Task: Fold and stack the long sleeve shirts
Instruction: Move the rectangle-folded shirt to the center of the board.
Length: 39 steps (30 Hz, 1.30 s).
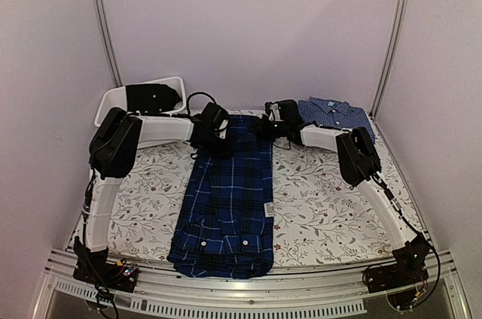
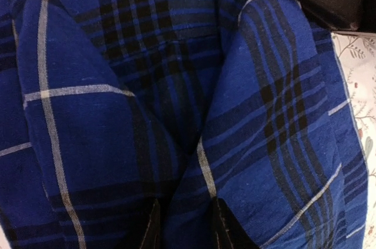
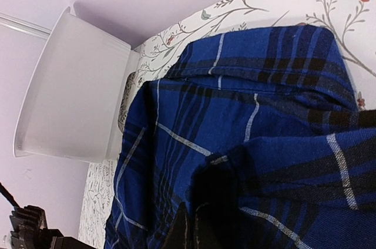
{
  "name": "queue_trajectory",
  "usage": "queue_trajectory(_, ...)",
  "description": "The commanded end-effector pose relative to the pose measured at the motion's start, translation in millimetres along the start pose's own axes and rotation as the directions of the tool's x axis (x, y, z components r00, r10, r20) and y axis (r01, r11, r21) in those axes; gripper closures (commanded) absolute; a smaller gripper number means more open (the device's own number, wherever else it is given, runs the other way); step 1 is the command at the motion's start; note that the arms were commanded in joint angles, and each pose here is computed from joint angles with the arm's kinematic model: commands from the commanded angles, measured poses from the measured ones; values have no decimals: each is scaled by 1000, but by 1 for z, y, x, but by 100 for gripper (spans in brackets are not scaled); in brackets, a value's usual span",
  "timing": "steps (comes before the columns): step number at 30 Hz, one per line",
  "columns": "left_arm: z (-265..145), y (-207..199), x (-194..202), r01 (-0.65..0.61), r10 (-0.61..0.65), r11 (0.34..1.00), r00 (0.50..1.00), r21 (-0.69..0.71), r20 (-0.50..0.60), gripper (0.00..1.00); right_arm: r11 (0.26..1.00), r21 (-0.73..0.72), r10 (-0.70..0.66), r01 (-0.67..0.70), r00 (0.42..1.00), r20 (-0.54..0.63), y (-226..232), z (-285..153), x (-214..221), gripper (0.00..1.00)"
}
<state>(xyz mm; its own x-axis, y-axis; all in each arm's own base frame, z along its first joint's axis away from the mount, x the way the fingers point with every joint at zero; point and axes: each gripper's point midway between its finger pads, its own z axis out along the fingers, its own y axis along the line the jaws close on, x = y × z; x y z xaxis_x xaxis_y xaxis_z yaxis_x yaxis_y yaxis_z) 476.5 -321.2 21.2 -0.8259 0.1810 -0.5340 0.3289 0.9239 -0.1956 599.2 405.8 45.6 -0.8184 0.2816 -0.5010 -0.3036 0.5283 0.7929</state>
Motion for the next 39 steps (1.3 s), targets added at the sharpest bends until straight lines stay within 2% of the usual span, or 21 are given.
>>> queue_trajectory(1, 14, 7, 14, 11, -12, 1000, 999, -20, -30, 71, 999, -33, -34, 36, 997, 65, 26, -6, -24, 100)
queue_trajectory(11, 21, 12, 16, 21, -22, 999, 999, -24, -36, 71, 996, -27, -80, 88, 973, 214, 52, -28, -61, 100)
queue_trajectory(16, 26, 13, 12, 25, -26, 999, 999, -26, -33, 71, 995, -33, -79, 90, 968, 238, 54, -32, -72, 100)
queue_trajectory(20, 31, 16, 10, 38, -39, 999, 999, -29, -35, 71, 995, -29, -83, 92, 970, 228, 51, -35, -73, 92)
queue_trajectory(23, 33, 19, 6, 55, -56, 998, 998, -33, -30, 71, 993, -29, -102, 111, 969, 225, 57, -38, -76, 76)
queue_trajectory(27, 37, 20, -1, 79, -79, 997, 997, -28, -21, 71, 989, -14, -137, 144, 965, 222, 69, -47, -83, 64)
queue_trajectory(33, 51, 24, -15, 127, -127, 991, 992, -49, 0, 70, 982, 50, -189, 182, 966, 178, 91, -70, -89, 59)
queue_trajectory(36, 58, 26, -25, 169, -169, 985, 985, -32, 23, 70, 982, 74, -180, 172, 977, 113, 94, -80, -71, 58)
queue_trajectory(39, 59, 19, -41, 157, -157, 988, 987, -3, 44, 69, 978, 100, -187, 181, 981, 55, 102, -93, -45, 58)
